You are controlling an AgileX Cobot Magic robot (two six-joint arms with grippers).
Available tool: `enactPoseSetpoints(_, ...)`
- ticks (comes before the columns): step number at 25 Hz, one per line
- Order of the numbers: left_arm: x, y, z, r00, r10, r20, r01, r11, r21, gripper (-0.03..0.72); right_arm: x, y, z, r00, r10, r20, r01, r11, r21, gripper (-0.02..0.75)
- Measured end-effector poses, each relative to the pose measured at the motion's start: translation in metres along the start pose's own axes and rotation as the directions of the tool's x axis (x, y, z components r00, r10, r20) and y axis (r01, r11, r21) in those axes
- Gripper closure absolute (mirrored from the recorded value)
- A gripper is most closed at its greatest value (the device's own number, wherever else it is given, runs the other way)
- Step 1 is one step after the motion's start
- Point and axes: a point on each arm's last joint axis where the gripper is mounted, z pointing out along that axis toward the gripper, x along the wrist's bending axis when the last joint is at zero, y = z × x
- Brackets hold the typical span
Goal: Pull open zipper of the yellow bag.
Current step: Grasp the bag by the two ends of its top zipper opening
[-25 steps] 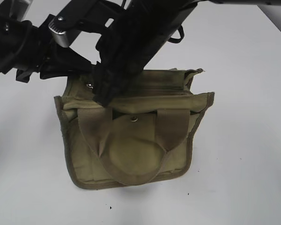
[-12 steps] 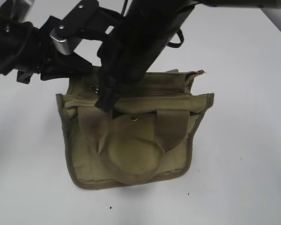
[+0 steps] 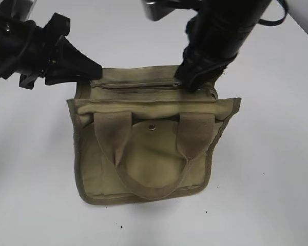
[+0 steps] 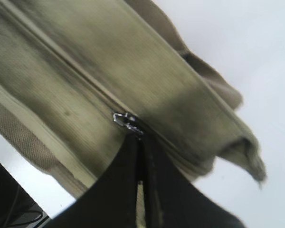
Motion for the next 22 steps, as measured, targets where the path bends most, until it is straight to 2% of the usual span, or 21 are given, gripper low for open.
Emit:
enactPoseSetpoints(7, 0.000, 0.000, 0.000, 1.000, 0.001, -0.001, -0.001, 1.000, 0.001, 0.663, -0.040, -0.036, -0.012, 0.981, 0.192, 0.004, -0.192, 0.976, 0.105, 0.736)
enactPoseSetpoints(9, 0.000, 0.000, 0.000, 1.000, 0.002, -0.002, -0.002, 1.000, 0.001, 0.663, -0.044, -0.038, -0.013, 0.975, 0.221, 0.000, -0.220, 0.970, 0.102, 0.736)
enactPoseSetpoints(13, 0.000, 0.000, 0.000, 1.000, 0.006, -0.005, -0.006, 1.000, 0.001, 0.647, -0.038, -0.034, -0.016, 0.955, 0.285, -0.085, -0.281, 0.958, 0.059, 0.723)
enactPoseSetpoints(15, -0.001, 0.000, -0.002, 1.000, 0.017, -0.008, -0.017, 1.000, -0.002, 0.600, -0.034, -0.031, -0.023, 0.939, 0.321, -0.121, -0.320, 0.947, 0.027, 0.677)
enactPoseSetpoints(17, -0.005, -0.001, -0.007, 0.999, 0.033, -0.006, -0.033, 0.999, -0.014, 0.522, -0.030, -0.032, -0.035, 0.930, 0.347, -0.117, -0.350, 0.937, 0.000, 0.587)
enactPoseSetpoints(20, -0.017, -0.003, -0.023, 0.996, 0.093, -0.007, -0.093, 0.995, -0.037, 0.391, -0.027, -0.039, -0.058, 0.922, 0.384, -0.060, -0.386, 0.922, -0.035, 0.438)
enactPoseSetpoints(22, -0.026, -0.006, -0.037, 0.987, 0.160, -0.032, -0.162, 0.985, -0.062, 0.344, -0.022, -0.049, -0.073, 0.917, 0.399, -0.016, -0.400, 0.915, -0.053, 0.377)
